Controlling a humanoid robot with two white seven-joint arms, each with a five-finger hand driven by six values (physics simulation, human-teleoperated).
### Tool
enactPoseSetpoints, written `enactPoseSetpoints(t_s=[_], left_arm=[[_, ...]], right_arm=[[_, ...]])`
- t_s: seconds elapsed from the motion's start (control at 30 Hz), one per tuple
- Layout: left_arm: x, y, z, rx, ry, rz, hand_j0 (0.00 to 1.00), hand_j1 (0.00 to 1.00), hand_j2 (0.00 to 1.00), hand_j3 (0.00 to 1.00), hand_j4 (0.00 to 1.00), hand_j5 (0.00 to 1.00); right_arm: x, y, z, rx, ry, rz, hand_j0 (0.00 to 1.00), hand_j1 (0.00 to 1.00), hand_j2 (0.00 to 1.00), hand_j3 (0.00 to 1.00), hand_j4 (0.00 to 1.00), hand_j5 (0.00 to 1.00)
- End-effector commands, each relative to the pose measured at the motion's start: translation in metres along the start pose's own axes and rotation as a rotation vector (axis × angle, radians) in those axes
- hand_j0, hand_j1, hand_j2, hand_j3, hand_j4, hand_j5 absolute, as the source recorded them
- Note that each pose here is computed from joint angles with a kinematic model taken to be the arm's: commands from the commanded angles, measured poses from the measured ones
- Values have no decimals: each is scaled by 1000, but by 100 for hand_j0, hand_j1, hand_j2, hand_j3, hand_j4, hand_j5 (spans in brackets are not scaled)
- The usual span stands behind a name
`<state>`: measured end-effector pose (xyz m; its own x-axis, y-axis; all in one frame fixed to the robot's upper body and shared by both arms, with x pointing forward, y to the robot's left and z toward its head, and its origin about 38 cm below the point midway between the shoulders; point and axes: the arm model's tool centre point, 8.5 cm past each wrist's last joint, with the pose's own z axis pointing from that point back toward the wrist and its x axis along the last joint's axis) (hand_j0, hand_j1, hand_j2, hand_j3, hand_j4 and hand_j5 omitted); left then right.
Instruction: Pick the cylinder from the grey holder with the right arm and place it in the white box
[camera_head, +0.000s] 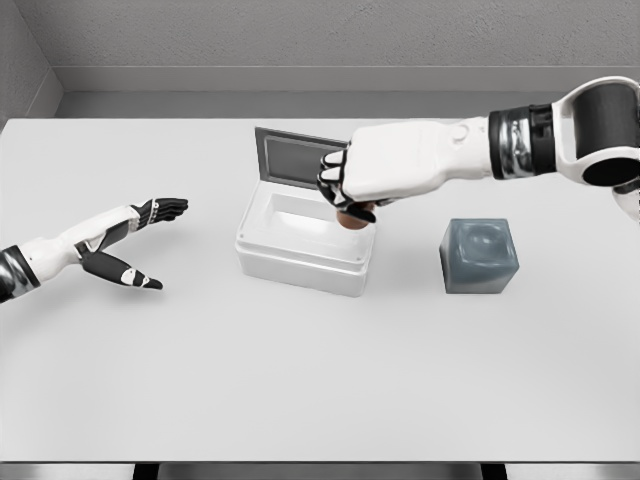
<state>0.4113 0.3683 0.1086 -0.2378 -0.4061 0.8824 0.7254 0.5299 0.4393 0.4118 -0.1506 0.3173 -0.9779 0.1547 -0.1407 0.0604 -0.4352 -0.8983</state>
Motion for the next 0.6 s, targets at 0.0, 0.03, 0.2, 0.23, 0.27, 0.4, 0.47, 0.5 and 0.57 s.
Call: enactPoseSetpoints(t_s=[0.0,0.03,0.2,0.23,0.27,0.4,0.47,0.5,0.57], left_arm=[[0,1,1,5,-2,5,100,100,100,100,100,100],[1,1,0,4,-3,5,100,100,100,100,100,100],[1,1,0,5,-3,4,100,100,100,100,100,100],[1,1,0,5,-3,4,100,100,100,100,100,100],[0,1,1,5,-2,5,100,100,100,100,100,100],[0,1,1,5,-2,5,100,100,100,100,100,100],[0,1,1,5,-2,5,100,100,100,100,100,100],[0,1,1,5,-2,5,100,100,100,100,100,100],[0,1,1,5,-2,5,100,100,100,100,100,100]], right_arm=[[-6,6,-8,5,2,-30,13,13,13,13,13,13],[-8,7,-10,6,5,-33,13,13,13,13,13,13],[-14,19,-11,33,18,-61,13,13,13,13,13,13],[-14,18,-10,32,19,-61,13,13,13,13,13,13],[-14,18,-10,32,19,-59,13,13,13,13,13,13],[-15,18,-11,32,21,-63,13,13,13,13,13,13],[-18,20,-11,32,27,-71,13,13,13,13,13,13],[-19,20,-12,32,28,-70,13,13,13,13,13,13],[-20,21,-15,31,27,-78,13,13,13,13,13,13]])
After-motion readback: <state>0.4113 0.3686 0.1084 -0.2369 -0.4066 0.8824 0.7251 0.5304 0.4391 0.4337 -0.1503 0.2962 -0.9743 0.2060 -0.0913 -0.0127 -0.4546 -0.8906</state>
